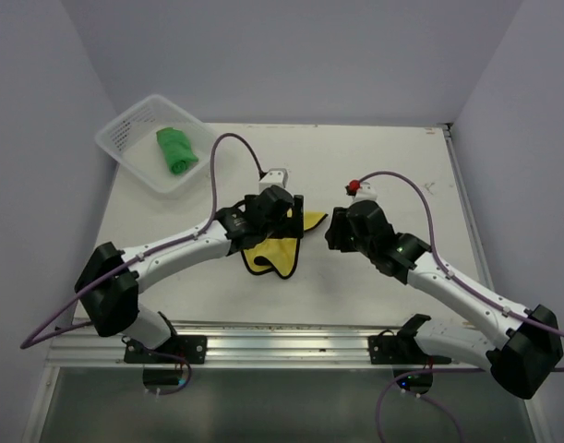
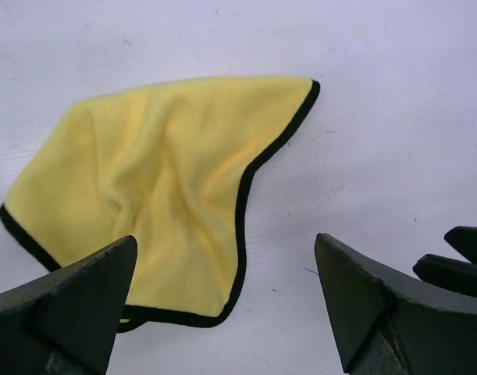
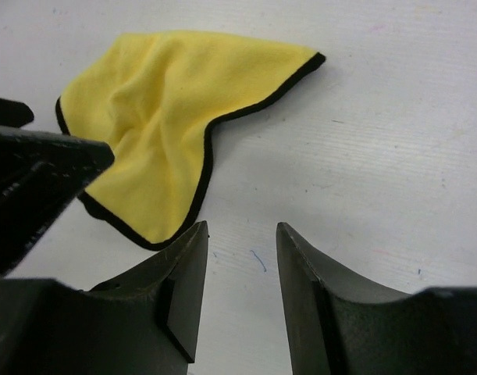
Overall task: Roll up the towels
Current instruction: Move the towel to the center of the board, then flatten the towel
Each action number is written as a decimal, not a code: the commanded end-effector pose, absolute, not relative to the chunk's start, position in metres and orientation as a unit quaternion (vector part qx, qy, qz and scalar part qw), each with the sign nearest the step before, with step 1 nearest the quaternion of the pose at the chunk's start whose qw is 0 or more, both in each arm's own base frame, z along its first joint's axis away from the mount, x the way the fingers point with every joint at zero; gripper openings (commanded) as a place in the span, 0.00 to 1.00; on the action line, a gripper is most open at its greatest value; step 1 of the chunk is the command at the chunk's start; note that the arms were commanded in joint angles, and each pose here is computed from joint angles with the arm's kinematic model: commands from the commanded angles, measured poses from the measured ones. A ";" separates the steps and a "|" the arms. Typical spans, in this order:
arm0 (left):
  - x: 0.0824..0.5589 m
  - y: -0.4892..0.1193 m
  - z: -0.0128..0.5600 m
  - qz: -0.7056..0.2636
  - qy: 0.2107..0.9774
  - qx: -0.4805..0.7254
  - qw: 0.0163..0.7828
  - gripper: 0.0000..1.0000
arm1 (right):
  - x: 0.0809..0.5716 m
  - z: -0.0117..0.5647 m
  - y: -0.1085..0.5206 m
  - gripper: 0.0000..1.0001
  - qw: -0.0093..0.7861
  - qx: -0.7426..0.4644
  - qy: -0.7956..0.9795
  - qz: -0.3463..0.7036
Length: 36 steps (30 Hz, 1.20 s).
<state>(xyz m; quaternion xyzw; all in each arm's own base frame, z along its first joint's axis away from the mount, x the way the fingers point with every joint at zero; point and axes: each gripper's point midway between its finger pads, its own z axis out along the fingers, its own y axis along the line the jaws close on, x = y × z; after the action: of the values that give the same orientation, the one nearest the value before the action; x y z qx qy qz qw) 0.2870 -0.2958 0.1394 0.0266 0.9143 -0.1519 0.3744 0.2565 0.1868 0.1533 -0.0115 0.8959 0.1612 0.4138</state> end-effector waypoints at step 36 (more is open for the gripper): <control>0.252 -0.160 0.154 -0.002 0.895 -0.061 0.441 1.00 | 0.222 0.058 0.334 0.50 0.365 -0.324 0.858 0.161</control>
<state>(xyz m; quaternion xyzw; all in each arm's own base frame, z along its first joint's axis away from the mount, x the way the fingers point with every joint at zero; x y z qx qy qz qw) 0.2478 -0.1616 0.1441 -0.0634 0.8975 -0.0107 0.4364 0.2041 0.3198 0.0432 -0.3304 0.8699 0.1648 0.3271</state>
